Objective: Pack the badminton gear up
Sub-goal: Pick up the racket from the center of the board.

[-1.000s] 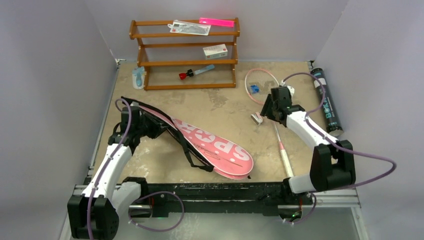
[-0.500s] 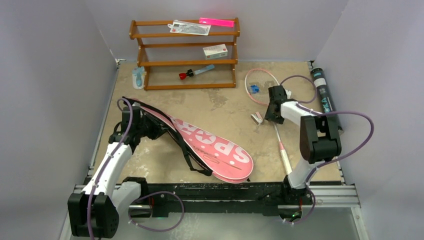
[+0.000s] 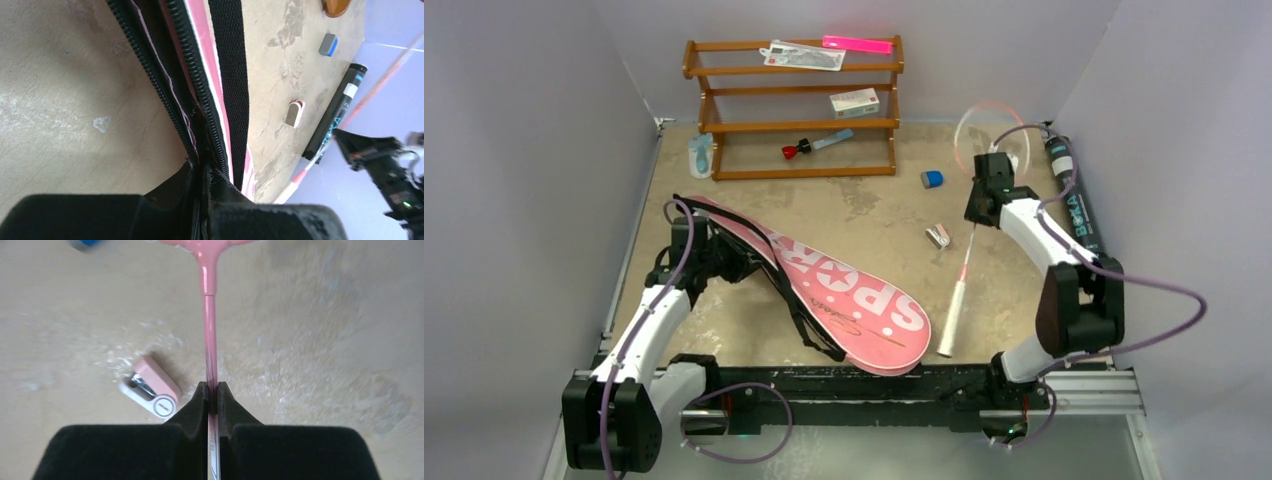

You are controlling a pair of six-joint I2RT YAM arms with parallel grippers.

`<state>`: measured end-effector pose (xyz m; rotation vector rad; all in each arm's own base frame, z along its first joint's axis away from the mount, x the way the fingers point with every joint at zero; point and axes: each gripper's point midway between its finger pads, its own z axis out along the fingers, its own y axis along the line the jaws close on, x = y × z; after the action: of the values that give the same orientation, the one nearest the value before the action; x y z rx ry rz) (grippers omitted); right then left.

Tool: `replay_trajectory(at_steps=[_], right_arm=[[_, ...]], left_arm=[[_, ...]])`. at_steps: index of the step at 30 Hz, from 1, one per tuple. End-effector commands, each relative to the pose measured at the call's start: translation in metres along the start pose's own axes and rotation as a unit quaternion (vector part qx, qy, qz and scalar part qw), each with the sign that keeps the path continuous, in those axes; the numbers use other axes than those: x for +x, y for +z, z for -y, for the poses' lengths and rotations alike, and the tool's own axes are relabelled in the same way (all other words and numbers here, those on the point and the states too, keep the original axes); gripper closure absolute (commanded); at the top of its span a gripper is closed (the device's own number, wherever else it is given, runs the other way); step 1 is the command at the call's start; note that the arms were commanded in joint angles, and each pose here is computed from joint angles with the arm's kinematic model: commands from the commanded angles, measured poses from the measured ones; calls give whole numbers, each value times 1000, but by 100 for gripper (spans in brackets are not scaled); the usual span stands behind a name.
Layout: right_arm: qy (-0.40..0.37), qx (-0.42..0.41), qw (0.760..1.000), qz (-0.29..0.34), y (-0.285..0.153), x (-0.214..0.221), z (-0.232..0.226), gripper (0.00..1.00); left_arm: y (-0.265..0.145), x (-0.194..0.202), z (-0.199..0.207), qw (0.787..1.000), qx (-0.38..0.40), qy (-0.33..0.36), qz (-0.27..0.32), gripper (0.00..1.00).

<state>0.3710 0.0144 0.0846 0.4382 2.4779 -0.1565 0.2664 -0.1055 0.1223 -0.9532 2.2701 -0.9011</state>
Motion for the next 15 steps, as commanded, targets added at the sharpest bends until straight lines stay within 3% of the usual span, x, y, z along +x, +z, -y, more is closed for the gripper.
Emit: replay_trajectory(at_steps=[1,8,15], right_arm=[[-13,-79,994,80,-52,-58,-23,100],[-21,-208,971,112,-126,-81,-54,100],[-63,-429,896,100,-216,-67,-105,100]], left_arm=[[4,0,7,1000,26,3,-3,100],[14,13,6,999,38,-12,-19,100],[37,48,21,995,74,-54,-24,100]])
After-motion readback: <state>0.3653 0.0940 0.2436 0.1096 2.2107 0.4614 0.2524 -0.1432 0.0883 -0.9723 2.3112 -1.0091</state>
